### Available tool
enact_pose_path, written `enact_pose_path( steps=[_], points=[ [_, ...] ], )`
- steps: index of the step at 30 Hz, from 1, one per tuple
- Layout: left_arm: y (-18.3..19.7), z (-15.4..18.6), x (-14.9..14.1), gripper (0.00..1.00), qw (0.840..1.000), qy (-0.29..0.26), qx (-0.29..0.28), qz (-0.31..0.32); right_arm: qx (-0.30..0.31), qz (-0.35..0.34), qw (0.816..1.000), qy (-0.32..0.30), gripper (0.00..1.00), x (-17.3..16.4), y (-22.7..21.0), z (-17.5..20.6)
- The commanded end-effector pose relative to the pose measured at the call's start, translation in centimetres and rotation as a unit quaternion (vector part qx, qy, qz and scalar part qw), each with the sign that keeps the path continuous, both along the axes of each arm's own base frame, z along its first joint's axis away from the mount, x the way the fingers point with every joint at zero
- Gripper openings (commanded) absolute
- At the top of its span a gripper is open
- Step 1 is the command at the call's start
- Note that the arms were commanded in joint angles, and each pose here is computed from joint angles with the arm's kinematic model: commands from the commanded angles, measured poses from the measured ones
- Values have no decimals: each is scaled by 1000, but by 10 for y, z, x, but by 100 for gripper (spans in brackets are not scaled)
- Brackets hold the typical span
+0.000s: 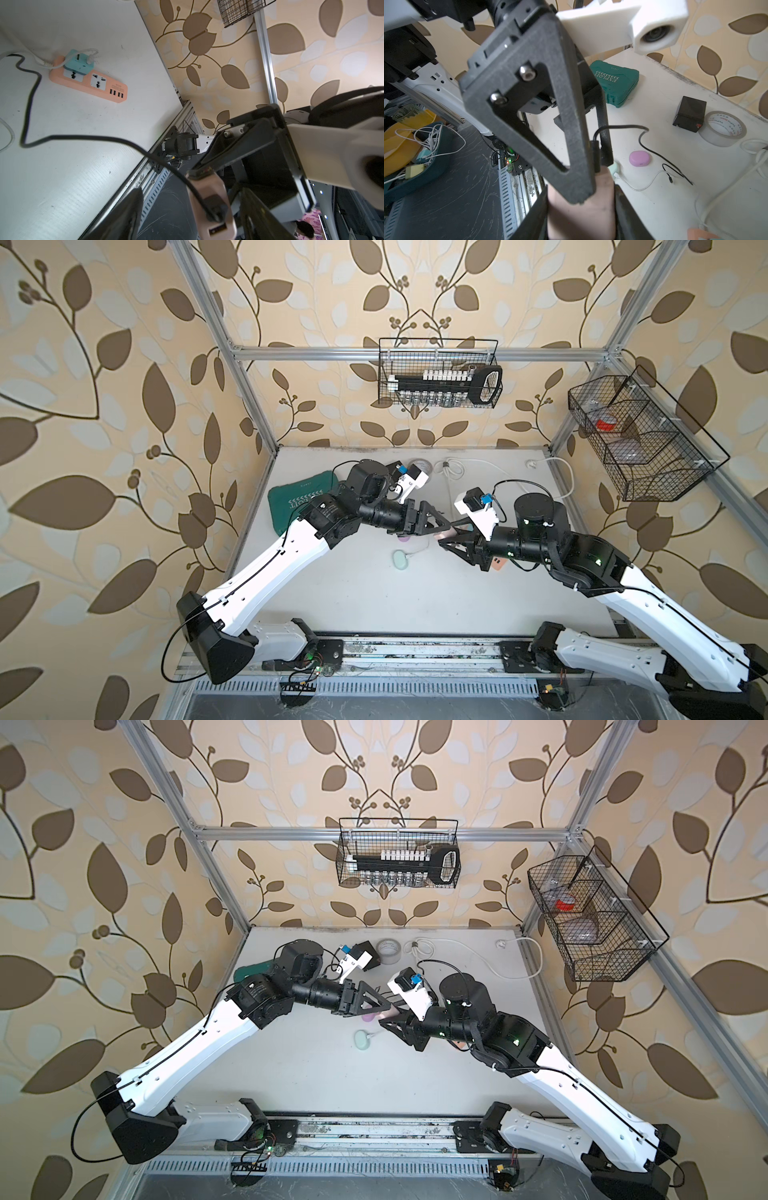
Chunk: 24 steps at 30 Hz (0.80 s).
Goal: Charge the bluetooth headset
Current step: Adjust the plug.
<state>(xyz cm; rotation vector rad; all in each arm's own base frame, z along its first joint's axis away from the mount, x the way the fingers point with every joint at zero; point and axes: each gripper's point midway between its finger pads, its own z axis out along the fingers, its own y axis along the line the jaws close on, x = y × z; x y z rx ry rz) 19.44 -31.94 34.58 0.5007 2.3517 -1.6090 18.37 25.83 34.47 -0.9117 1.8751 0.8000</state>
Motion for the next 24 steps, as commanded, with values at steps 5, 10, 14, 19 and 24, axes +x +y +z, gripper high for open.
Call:
enact_pose_path(
  steps=[5, 10, 14, 19, 24],
  points=[
    [-7, 9, -9, 61, 999, -15, 4, -28, -10, -4, 1000, -24, 32, 4, 0, -2],
    [-13, 9, -12, 46, 999, -8, 1, -43, -13, -5, 1000, -28, 32, 5, 0, -5],
    [-16, 6, -15, 35, 999, -2, 1, -53, -14, -6, 999, -31, 32, 5, -1, -5],
    [-18, 5, -17, 17, 998, 0, 0, -59, -17, -7, 999, -31, 33, 6, 0, -8],
    [-18, 8, -18, 11, 998, -4, -4, -61, -20, -10, 999, -30, 35, 7, -1, -11]
  ],
)
